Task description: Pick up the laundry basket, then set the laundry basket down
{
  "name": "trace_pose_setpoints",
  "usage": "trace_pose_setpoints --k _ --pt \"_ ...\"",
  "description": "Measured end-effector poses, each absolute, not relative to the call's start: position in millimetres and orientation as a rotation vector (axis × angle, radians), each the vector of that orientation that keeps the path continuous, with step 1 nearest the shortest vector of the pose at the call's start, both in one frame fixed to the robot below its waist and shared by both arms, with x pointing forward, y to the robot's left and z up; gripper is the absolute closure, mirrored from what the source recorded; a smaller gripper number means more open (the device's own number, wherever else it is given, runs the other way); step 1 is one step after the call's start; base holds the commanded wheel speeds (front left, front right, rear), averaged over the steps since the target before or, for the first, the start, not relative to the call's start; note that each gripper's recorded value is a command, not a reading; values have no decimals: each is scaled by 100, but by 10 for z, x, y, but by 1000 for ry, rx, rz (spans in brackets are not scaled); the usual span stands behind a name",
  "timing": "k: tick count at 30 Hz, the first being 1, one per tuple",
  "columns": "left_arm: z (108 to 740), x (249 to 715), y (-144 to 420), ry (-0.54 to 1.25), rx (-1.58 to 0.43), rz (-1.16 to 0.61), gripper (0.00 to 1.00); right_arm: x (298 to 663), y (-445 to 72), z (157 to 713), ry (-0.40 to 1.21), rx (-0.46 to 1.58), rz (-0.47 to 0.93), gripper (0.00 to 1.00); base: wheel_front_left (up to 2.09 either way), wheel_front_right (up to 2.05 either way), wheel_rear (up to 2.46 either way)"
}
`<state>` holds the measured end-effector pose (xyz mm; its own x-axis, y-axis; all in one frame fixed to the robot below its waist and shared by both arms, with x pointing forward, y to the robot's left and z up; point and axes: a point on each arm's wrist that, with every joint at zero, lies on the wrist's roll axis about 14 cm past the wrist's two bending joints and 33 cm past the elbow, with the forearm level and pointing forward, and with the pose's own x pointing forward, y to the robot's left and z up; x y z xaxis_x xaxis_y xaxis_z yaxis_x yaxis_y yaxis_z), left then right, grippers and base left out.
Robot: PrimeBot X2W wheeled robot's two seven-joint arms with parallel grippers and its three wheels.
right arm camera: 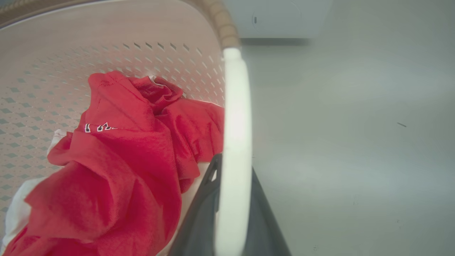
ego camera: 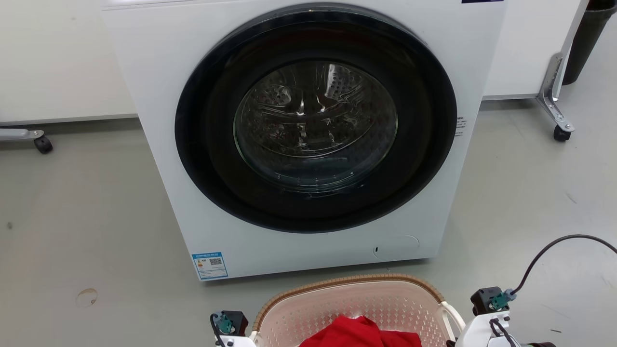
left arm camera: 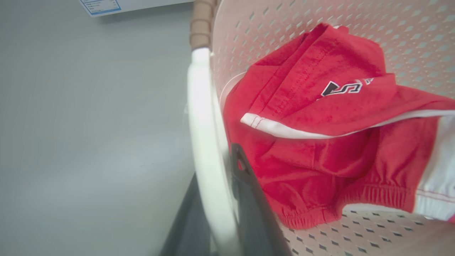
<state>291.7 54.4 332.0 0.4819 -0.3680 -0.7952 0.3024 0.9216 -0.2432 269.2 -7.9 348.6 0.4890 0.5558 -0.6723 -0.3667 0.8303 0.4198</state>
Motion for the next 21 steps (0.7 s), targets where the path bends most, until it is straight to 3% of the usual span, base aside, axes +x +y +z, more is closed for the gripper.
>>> trace_pose_setpoints --k 9,21 --pt "3274 2949 572 991 -84 -392 100 2716 -46 3459 885 236 576 100 0 0 0" --pt "3358 3559 601 850 -104 -346 100 3257 -69 3556 718 288 536 100 0 0 0"
